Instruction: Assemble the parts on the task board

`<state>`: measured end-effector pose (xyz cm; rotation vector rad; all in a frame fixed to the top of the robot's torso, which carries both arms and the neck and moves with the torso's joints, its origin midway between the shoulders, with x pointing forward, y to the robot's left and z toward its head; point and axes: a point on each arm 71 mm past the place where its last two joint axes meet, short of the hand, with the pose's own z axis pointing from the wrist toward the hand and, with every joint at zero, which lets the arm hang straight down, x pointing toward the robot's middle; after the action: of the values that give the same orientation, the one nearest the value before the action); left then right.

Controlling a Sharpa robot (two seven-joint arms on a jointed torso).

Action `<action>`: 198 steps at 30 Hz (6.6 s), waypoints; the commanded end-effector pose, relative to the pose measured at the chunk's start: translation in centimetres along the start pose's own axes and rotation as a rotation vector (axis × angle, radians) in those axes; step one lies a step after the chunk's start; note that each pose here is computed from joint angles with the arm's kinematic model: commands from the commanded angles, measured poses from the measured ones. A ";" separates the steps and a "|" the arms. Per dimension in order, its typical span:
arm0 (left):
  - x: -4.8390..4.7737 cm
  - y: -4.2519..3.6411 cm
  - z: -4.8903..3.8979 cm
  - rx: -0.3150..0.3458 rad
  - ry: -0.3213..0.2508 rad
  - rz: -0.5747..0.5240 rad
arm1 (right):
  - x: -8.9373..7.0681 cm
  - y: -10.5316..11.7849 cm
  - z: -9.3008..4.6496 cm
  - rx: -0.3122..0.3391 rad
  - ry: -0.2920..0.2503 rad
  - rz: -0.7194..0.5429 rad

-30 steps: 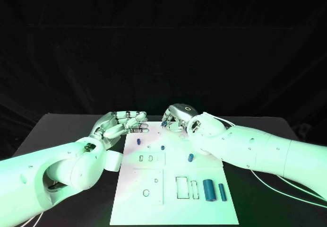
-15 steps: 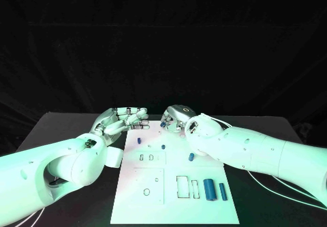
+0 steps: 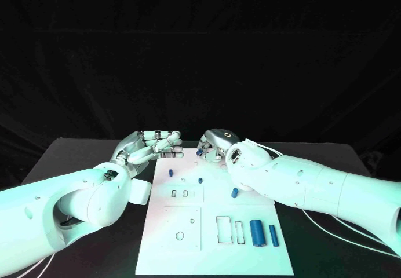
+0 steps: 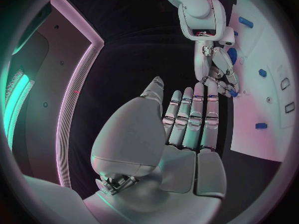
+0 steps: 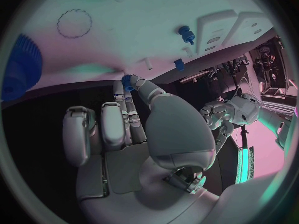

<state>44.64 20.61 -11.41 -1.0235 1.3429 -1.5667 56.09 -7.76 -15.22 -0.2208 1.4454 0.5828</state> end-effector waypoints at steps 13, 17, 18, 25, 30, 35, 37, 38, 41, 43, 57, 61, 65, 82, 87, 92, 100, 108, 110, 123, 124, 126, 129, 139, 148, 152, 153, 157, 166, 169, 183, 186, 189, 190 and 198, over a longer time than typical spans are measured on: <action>0.12 -0.28 0.05 0.004 0.017 -0.009 | 0.0 -0.2 -0.2 0.007 0.015 -0.021; 0.04 -0.29 0.05 0.004 0.015 -0.008 | -0.2 -0.5 -0.7 0.005 0.006 -0.014; 0.00 -0.30 0.04 0.004 0.014 -0.008 | -0.3 -0.7 -0.9 0.005 0.004 -0.009; -0.34 -0.31 0.00 0.003 0.010 -0.006 | -2.1 -2.2 -3.2 0.018 0.013 0.054; -0.68 -0.31 -0.06 0.002 0.006 -0.004 | -3.7 -4.2 -4.9 0.077 0.135 0.086; -0.91 -0.30 -0.07 0.001 0.002 -0.002 | -5.2 -6.7 -6.4 0.157 0.203 0.098; -0.93 -0.30 -0.08 0.001 0.002 -0.002 | -5.6 -7.4 -6.8 0.178 0.214 0.097; -0.92 -0.30 -0.08 0.001 0.002 -0.002 | -5.7 -7.7 -6.9 0.185 0.217 0.096; -0.90 -0.30 -0.09 0.001 0.003 -0.003 | -5.9 -8.2 -7.2 0.198 0.221 0.092; -0.89 -0.29 -0.09 0.000 0.003 -0.003 | -6.0 -8.5 -7.3 0.205 0.221 0.086; -0.71 -0.31 -0.13 0.000 0.008 -0.005 | -5.4 -9.5 -6.2 0.246 0.203 0.052; -0.72 -0.30 -0.14 -0.001 0.008 -0.005 | -5.0 -9.5 -5.9 0.247 0.211 0.050; -0.67 -0.30 -0.14 -0.002 0.009 -0.006 | -4.6 -9.4 -5.8 0.247 0.223 0.051; -0.72 -0.26 -0.12 -0.006 0.009 -0.005 | -3.2 -8.7 -5.3 0.234 0.258 0.078; -0.72 -0.25 -0.12 -0.008 0.009 -0.005 | -3.0 -9.0 -5.4 0.242 0.265 0.088; -0.78 -0.24 -0.12 -0.009 0.008 -0.005 | -2.9 -9.1 -5.5 0.244 0.266 0.092; -0.89 -0.22 -0.12 -0.011 0.007 -0.004 | -2.9 -9.0 -5.7 0.231 0.266 0.086; -1.08 -0.21 -0.13 -0.012 0.003 -0.003 | -3.0 -9.1 -5.9 0.224 0.258 0.061; -1.09 -0.21 -0.13 -0.013 0.002 -0.002 | -3.0 -9.1 -5.9 0.222 0.258 0.053; -1.10 -0.19 -0.12 -0.015 0.006 -0.004 | -2.9 -8.5 -5.9 0.179 0.230 -0.015; -1.10 -0.19 -0.12 -0.015 0.006 -0.004 | -2.9 -8.5 -5.9 0.178 0.230 -0.016; -1.10 -0.19 -0.12 -0.015 0.006 -0.004 | -3.0 -8.4 -5.9 0.172 0.219 -0.017; -1.11 -0.19 -0.13 -0.016 0.006 -0.004 | -3.1 -8.2 -5.9 0.161 0.196 -0.012; -1.28 -0.18 -0.11 -0.015 0.006 -0.003 | -3.8 -6.0 -5.6 0.106 0.097 -0.007; -1.50 -0.16 -0.02 -0.011 0.004 -0.003 | -4.0 -1.0 -5.1 -0.042 0.017 -0.073; -1.50 -0.16 0.00 -0.011 0.004 -0.002 | -3.8 0.6 -4.7 -0.086 0.004 -0.088; -1.48 -0.16 0.00 -0.011 0.004 -0.003 | -3.7 0.9 -4.5 -0.094 0.002 -0.091; -1.39 -0.16 0.02 -0.010 0.006 -0.003 | -3.4 1.9 -4.0 -0.113 -0.001 -0.096; -1.32 -0.16 0.05 -0.010 0.005 -0.003 | -1.6 3.1 -3.1 -0.125 0.026 -0.092; -1.31 -0.16 0.06 -0.010 0.005 -0.003 | -1.0 3.4 -3.0 -0.129 0.036 -0.088; -1.25 -0.16 0.08 -0.010 0.007 -0.004 | 0.5 3.5 -2.4 -0.108 0.052 -0.092; -1.26 -0.16 0.09 -0.011 0.007 -0.004 | 0.5 3.4 -2.3 -0.103 0.049 -0.094; -1.23 -0.16 0.12 -0.011 0.008 -0.004 | 0.6 3.5 -2.2 -0.102 0.046 -0.095; -1.21 -0.16 0.13 -0.011 0.008 -0.004 | 0.6 3.6 -2.2 -0.103 0.046 -0.095; -1.14 -0.17 0.20 -0.012 0.010 -0.005 | 0.9 3.9 -2.0 -0.111 0.059 -0.089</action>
<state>45.24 21.87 -11.46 -1.0383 1.3559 -1.5474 52.46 -5.30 -15.49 -0.3763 1.4545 0.5919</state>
